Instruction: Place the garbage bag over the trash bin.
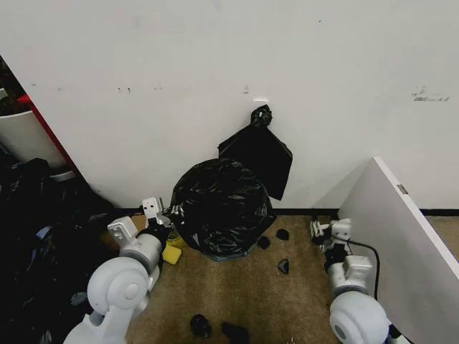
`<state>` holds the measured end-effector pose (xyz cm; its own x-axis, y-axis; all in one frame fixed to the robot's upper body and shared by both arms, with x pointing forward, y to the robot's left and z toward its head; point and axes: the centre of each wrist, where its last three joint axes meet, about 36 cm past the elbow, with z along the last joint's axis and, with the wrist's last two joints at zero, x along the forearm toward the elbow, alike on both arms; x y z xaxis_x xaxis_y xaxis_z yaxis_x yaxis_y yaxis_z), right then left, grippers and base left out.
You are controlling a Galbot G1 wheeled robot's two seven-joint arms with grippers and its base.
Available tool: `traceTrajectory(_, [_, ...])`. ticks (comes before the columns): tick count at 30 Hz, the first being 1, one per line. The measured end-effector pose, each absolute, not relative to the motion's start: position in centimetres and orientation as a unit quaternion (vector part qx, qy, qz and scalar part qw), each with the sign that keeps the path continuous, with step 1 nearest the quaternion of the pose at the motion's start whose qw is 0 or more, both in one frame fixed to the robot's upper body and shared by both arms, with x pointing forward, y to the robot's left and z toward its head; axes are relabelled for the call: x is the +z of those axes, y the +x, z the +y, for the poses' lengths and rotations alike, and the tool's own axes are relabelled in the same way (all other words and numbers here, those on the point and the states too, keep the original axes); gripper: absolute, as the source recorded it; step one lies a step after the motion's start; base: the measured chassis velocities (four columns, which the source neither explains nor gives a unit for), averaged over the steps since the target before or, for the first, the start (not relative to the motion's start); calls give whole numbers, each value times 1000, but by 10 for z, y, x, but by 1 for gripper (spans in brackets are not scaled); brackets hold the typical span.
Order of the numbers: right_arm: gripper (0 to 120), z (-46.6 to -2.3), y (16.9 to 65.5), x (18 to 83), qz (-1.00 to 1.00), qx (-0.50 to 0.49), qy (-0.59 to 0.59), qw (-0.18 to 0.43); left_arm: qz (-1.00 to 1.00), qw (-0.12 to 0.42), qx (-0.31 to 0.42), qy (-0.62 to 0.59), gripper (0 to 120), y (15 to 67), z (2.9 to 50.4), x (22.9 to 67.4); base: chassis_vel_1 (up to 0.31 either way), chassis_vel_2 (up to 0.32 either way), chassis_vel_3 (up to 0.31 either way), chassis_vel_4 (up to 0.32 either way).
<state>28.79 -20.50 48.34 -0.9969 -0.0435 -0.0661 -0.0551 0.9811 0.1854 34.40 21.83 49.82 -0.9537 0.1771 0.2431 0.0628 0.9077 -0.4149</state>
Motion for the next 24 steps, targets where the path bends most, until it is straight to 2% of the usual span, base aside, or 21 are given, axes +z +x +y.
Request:
traceTrajectory(1, [64, -205, 288, 483, 995, 94, -25, 31, -967, 139, 206, -62, 2, 344, 218, 498, 0, 0, 0, 0])
traceTrajectory(3, [73, -190, 262, 514, 984, 146, -102, 27, -974, 120, 187, -49, 2, 344, 216, 487, 0, 0, 0, 0])
traceTrajectory(4, [77, -185, 254, 521, 979, 158, -126, 10, -977, 109, 180, -46, 2, 345, 215, 482, 0, 0, 0, 0])
traceTrajectory(5, [80, -178, 244, 525, 973, 167, -154, -31, -979, 94, 173, -44, 2, 345, 212, 477, 0, 0, 0, 0])
traceTrajectory(7, [78, -169, 237, 525, 965, 168, -182, -87, -981, 75, 170, -50, 2, 345, 206, 471, 0, 0, 0, 0])
traceTrajectory(8, [78, -169, 237, 525, 965, 168, -182, -87, -981, 75, 170, -50, 2, 345, 206, 471, 0, 0, 0, 0])
traceTrajectory(9, [74, -167, 237, 525, 963, 163, -189, -100, -982, 68, 169, -54, 2, 344, 203, 468, 0, 0, 0, 0])
traceTrajectory(10, [62, -164, 238, 527, 962, 155, -195, -109, -982, 60, 164, -65, 2, 343, 196, 463, 0, 0, 0, 0])
traceTrajectory(13, [46, -162, 242, 530, 963, 142, -196, -117, -982, 53, 142, -110, 2, 340, 177, 444, 0, 0, 0, 0])
traceTrajectory(16, [41, -162, 245, 530, 964, 140, -196, -115, -982, 52, 131, -127, 2, 339, 169, 436, 0, 0, 0, 0])
traceTrajectory(18, [29, -160, 250, 527, 964, 127, -197, -122, -982, 45, 118, -141, 2, 337, 160, 426, 0, 0, 0, 0])
traceTrajectory(21, [23, -154, 256, 517, 970, 96, -182, -130, -982, 42, 107, -151, 2, 335, 151, 419, 0, 0, 0, 0])
traceTrajectory(24, [11, -146, 263, 506, 977, 58, -156, -135, -981, 41, 97, -160, 2, 332, 144, 414, 0, 0, 0, 0])
